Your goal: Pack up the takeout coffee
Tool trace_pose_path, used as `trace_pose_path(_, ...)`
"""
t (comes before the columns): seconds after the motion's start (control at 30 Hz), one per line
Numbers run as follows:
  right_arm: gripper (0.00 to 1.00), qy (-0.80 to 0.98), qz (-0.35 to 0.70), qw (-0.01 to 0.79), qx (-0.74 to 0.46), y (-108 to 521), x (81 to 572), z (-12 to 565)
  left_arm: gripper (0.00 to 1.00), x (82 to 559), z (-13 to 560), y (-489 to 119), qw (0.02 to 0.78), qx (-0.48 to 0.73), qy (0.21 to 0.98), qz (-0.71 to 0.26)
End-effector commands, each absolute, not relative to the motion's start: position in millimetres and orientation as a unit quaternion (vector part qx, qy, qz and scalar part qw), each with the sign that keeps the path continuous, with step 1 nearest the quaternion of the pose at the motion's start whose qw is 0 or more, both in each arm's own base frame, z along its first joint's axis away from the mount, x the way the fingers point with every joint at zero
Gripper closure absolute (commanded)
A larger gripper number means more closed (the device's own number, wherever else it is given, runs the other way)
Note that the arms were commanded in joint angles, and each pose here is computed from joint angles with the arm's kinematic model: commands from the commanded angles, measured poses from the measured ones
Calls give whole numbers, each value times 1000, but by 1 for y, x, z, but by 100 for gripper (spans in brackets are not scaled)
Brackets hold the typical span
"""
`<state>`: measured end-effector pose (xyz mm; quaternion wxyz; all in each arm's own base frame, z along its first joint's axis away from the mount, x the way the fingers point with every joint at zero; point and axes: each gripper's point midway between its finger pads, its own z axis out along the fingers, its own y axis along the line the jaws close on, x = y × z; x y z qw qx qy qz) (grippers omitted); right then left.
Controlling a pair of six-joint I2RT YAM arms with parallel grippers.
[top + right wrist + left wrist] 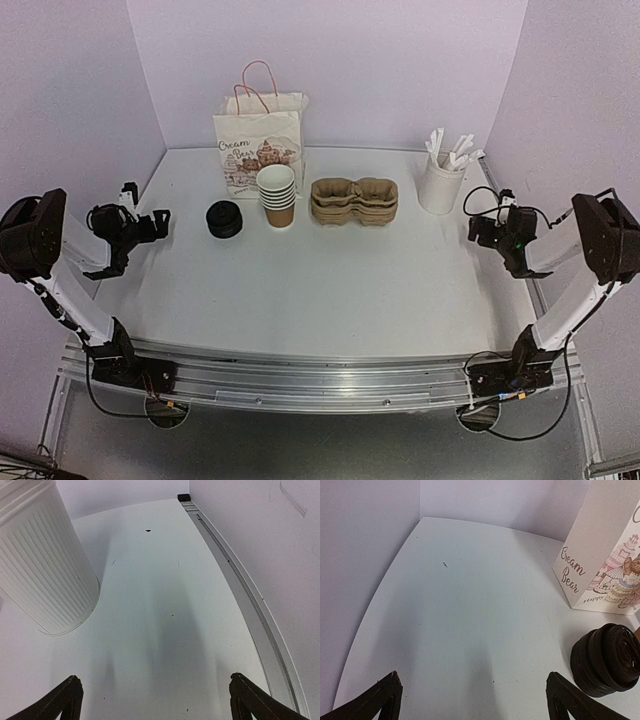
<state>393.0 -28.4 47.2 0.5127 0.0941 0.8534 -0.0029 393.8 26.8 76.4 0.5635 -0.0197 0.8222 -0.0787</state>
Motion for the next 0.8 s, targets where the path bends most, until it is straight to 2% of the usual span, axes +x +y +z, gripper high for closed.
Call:
trace_pose_path(0.0, 2, 828, -57, 533, 165, -58, 401, 79, 0, 405, 99, 28, 596, -12, 799, -79)
trace_pose_path(0.1, 2, 821, -102, 519, 216, -79, 393, 94, 0, 405, 99, 28, 596, -12, 799, -79)
trace_pose_path(0.3, 2, 810, -83, 542, 207, -73, 387, 131, 0, 403, 107, 32, 603, -23, 794, -72)
trace_pose_path(0.47, 5, 837, -48, 508, 197, -59, 375, 171, 0, 399, 132, 56, 598, -88, 796, -32)
trace_pose_path(0.63, 9, 830, 27, 532, 168, -32, 358, 231, 0, 403, 216, 36, 632, -23, 773, -56)
trace_pose_path(0.77, 13, 815, 110, 547, 157, -7, 349, 275, 0, 395, 266, -14, 634, 79, 761, -112)
